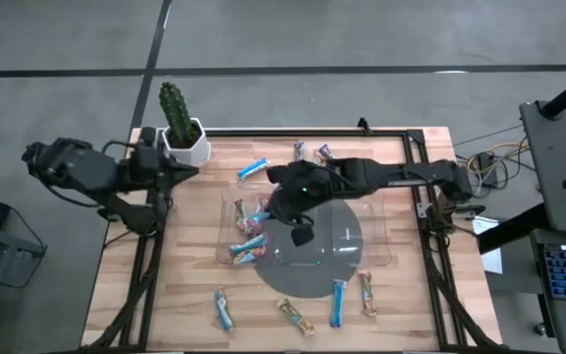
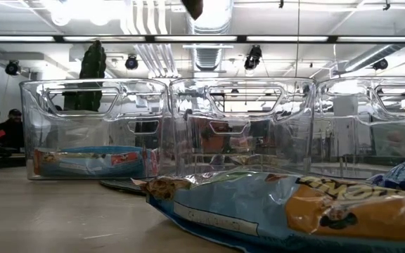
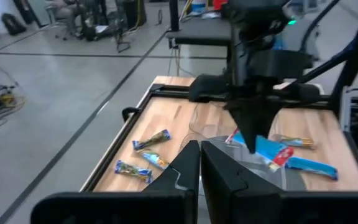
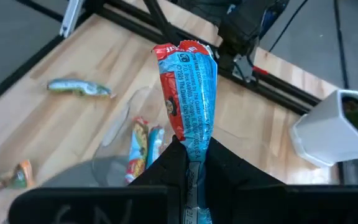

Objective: Pick and place Granola Bars by type
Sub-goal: Put the red granola bar into the left transparent bin, then put the blue granola bar into the middle transparent bin

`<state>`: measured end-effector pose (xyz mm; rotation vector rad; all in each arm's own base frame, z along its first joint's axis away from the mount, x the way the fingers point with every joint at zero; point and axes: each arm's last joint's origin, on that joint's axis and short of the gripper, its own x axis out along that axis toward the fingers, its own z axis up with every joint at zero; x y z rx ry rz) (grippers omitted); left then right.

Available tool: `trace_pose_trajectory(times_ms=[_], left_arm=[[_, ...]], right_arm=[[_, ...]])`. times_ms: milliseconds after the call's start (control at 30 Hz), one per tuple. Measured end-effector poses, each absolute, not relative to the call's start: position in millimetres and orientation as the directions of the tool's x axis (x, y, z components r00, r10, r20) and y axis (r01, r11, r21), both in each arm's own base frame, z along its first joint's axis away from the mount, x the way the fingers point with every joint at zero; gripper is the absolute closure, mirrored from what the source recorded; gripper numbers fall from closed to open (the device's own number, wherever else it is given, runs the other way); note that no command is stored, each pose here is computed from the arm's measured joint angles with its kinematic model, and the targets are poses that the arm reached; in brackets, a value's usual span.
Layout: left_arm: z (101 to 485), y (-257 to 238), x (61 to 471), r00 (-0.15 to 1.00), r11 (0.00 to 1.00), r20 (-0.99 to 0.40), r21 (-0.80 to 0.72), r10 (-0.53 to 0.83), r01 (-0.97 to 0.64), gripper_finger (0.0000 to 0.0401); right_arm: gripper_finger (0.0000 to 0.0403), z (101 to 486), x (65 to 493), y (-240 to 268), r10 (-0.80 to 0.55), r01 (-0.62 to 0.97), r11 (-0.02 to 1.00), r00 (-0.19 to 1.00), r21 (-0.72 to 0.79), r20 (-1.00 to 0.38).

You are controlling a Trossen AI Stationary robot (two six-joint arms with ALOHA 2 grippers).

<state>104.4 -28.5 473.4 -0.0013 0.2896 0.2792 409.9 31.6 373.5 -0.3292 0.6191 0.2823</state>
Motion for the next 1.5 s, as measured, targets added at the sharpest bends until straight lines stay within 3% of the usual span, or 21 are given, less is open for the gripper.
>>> trace_pose_trajectory(times_ms=[333,567,900,1167,1500], left_arm=[[443.5,-10.2,61.4,0.956,0.978,-0.221,-0.041,0.192,-0.206,0.0401],[437.1,-0.2,40.4,0.966,0.971,-0.173,-0.111,0.192,-0.213,0.0401],[439.2,3.4,32.9,0.967,0.973,-0.163,-0.087,0.196,-0.212,0.0401],[438.4,1.1,38.1,0.964,0.974,-0.176,-0.075,0.2,-0.216,0.0401],[436.2,-4.0,48.9,0.957,0.977,-0.207,-0.02,0.203,-0.212,0.0401]], right_arm=[[0.0374,316.0,469.9,12.0,0.151,-0.261,0.964,0.712,-0.058,-0.686],[0.037,292.5,508.0,8.8,0.148,-0.263,0.963,0.718,-0.068,-0.68],[0.0295,284.9,507.0,9.9,0.191,-0.308,0.951,0.629,-0.017,-0.754],[0.0253,307.4,498.7,11.0,0.242,-0.317,0.948,0.654,0.031,-0.717],[0.0265,395.8,452.4,11.7,0.276,-0.365,0.93,0.779,-0.05,-0.563]])
